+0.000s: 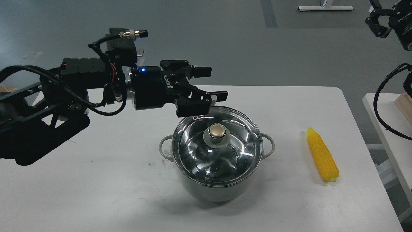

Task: Open pot and put corn in
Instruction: 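Reach the left gripper over the pot and grasp the lid's brass knob, then lift the glass lid with the left gripper and set it beside the pot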

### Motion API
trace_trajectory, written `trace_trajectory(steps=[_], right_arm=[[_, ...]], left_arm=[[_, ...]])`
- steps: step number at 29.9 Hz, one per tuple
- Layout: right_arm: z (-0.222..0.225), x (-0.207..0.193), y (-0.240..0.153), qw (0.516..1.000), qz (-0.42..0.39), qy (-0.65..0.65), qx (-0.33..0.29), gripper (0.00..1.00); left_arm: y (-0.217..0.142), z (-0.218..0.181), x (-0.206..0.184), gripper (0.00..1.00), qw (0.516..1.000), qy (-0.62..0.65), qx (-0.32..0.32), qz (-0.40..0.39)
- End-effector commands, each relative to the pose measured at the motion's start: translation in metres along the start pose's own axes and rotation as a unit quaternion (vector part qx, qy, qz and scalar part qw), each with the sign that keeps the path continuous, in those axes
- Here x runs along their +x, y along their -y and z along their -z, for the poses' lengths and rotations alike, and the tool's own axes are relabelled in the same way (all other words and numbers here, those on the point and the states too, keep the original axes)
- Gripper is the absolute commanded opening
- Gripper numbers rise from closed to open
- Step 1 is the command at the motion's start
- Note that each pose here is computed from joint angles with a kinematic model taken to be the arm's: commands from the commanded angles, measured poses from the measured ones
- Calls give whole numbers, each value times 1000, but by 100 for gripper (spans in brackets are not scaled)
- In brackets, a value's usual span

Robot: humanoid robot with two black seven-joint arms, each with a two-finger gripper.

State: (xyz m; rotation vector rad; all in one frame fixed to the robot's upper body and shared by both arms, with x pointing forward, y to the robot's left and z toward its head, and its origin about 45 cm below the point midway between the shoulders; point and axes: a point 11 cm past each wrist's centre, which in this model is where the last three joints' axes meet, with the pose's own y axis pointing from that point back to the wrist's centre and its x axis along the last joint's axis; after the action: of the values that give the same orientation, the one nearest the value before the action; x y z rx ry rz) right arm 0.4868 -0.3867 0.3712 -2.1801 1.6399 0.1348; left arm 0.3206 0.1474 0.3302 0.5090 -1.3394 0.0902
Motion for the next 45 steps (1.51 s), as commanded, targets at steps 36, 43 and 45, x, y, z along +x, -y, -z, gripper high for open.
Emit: trace_trajectory(steps=[36, 43, 45], right_arm=[[-2, 3, -2, 1000, -5, 2, -1, 100], [-1, 3, -2, 1000, -5, 1, 0, 100], [-2, 4, -3, 1000, -6, 2, -1, 100]], left_arm=[[27, 0, -93, 41, 996, 56, -5, 65], [27, -2, -88, 28, 996, 60, -8, 60], [27, -4, -82, 26, 996, 66, -11, 54]])
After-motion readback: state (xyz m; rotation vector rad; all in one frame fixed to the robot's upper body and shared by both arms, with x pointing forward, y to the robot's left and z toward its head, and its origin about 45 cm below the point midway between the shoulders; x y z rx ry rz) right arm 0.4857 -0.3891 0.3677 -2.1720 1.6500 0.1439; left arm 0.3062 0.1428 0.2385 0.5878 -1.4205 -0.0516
